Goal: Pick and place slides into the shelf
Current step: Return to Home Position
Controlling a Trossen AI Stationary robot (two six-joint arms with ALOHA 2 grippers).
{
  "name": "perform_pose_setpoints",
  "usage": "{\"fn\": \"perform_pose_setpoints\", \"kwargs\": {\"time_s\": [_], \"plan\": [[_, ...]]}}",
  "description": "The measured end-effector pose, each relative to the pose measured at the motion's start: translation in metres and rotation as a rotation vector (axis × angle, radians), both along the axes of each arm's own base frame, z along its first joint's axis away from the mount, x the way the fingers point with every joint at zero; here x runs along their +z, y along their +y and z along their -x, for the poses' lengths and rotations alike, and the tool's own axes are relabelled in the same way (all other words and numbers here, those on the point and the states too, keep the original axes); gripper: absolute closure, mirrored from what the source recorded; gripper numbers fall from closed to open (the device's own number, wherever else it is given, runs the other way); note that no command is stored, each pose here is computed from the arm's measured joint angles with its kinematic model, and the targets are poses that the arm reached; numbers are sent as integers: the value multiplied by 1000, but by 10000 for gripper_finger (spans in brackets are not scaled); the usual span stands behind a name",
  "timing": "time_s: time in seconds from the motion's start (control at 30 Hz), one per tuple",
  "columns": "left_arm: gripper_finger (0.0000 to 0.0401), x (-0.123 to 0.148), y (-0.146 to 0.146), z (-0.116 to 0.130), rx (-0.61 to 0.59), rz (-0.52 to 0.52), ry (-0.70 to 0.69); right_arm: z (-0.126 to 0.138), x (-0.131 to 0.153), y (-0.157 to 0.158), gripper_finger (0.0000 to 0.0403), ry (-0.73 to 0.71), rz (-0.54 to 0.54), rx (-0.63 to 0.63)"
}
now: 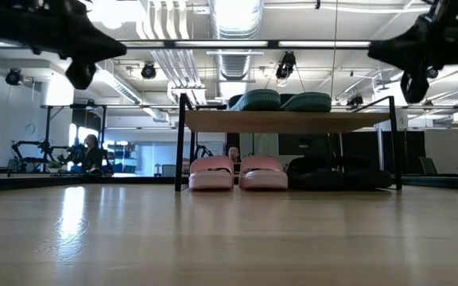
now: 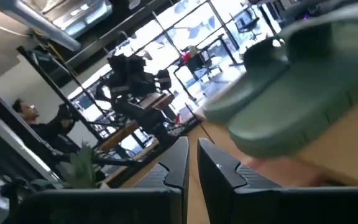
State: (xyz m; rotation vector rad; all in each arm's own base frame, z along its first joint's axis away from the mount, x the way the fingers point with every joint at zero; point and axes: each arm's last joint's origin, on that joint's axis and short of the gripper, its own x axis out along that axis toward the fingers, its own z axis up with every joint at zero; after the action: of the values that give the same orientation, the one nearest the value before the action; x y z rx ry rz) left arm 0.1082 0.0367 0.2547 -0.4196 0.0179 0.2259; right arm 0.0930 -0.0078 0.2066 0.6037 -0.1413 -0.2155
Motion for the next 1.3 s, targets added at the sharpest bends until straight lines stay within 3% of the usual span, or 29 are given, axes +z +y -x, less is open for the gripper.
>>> {"fn": "perform_pose_setpoints", "kwargs": {"time_s": [0.3, 0.37, 0.47, 0.57, 0.8, 0.93, 1.0, 1.2, 1.3], "plan": [[386, -28, -16, 39, -24, 28, -54, 0, -21, -2, 376, -94, 11, -86], [386, -35, -15, 37, -29, 68, 34, 0, -18, -2, 376, -113, 18, -87], [386, -28, -15, 36, -36, 50, 57, 0, -17, -2, 376, -125, 29, -86], [386, -40, -14, 33, -40, 81, 126, 0, -18, -2, 376, -114, 32, -82], [386, -62, -11, 26, -31, 39, 73, -4, -37, -2, 376, 79, 25, -78], [386, -85, -10, 23, -30, 66, 141, -6, -38, -2, 376, 102, 16, -73], [386, -87, -9, 21, -28, 67, 146, -7, -39, -2, 376, 133, 73, -73], [386, -85, -8, 18, -29, 63, 138, -9, -43, -2, 376, 276, 403, -75], [386, -86, -8, 17, -29, 70, 153, -10, -44, -2, 376, 306, 465, -71]]}}
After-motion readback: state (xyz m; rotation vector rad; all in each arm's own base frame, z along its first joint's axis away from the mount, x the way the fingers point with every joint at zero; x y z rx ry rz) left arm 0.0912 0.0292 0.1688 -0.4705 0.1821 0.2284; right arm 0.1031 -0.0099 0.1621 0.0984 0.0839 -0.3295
